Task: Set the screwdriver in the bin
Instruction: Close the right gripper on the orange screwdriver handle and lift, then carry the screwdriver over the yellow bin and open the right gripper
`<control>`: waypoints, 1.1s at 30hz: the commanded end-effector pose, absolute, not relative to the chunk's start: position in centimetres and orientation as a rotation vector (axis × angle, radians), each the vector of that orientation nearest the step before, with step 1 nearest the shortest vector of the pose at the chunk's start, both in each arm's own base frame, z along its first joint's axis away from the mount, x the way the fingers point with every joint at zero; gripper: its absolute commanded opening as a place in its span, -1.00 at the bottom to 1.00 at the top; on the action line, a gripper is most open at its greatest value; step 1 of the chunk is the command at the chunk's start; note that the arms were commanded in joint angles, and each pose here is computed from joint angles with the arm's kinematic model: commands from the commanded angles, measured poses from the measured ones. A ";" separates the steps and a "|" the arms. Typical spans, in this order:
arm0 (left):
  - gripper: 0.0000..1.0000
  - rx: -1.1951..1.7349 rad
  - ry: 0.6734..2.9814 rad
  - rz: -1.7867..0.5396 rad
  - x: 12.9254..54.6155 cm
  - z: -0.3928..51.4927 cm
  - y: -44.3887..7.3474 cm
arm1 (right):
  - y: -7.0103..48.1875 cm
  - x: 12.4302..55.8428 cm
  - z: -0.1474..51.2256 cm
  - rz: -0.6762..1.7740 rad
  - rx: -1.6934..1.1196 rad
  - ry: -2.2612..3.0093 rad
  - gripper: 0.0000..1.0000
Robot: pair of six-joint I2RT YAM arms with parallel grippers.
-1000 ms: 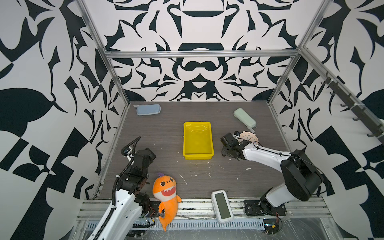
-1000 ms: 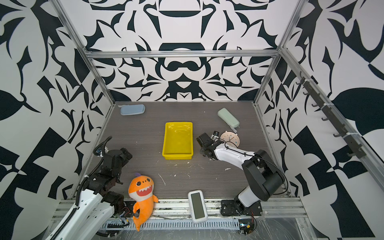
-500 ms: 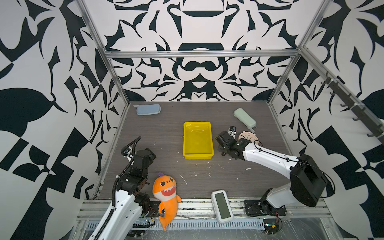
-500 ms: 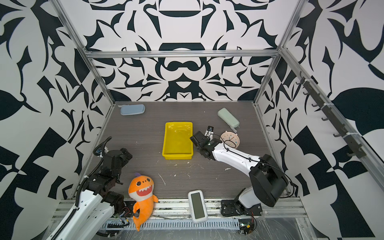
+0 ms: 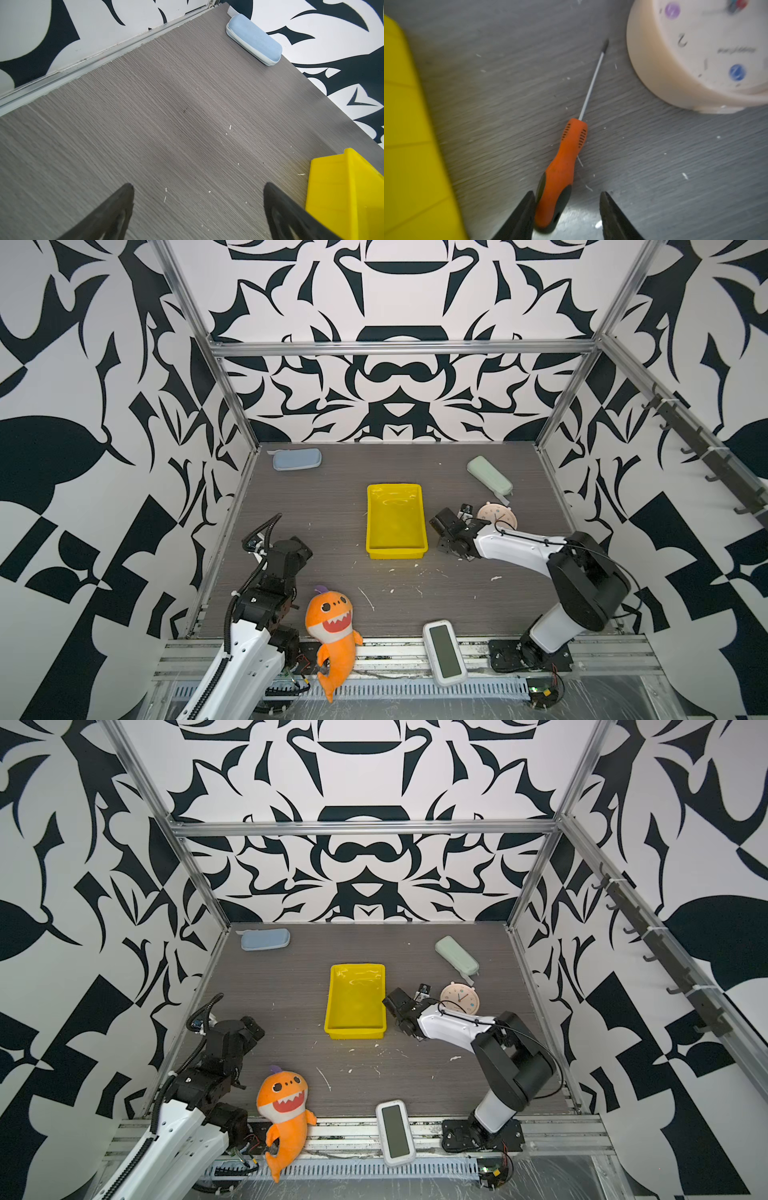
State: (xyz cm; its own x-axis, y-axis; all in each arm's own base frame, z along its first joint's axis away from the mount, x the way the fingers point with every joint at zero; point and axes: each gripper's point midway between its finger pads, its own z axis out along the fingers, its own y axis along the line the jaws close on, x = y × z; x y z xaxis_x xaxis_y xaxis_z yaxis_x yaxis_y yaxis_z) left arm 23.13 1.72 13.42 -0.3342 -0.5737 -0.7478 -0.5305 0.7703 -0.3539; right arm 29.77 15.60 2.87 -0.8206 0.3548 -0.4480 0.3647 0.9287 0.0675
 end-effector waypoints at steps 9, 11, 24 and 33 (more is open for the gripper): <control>0.99 -0.836 1.995 -0.055 23.0 13.2 1.9 | 15.5 30.2 1.6 -0.042 0.697 2.591 -0.66; 1.00 -0.834 1.992 -0.060 23.1 13.2 1.8 | 15.1 30.2 2.6 -0.056 0.690 2.568 -0.92; 0.99 -0.814 2.020 -0.084 23.6 12.7 1.2 | 22.5 33.4 16.9 0.060 0.269 2.314 -1.00; 0.99 -0.811 2.022 -0.087 23.6 12.6 1.1 | 32.0 35.1 13.0 0.247 0.132 2.448 -1.00</control>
State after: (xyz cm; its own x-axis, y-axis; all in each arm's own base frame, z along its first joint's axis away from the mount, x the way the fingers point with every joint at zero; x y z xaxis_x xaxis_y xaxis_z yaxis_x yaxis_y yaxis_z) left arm 23.80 1.10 13.56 -0.3394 -0.5785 -0.7417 -0.5069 0.7767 -0.3739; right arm 34.79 30.64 14.26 -0.7385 0.1747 -0.6513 0.0534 0.9780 0.2018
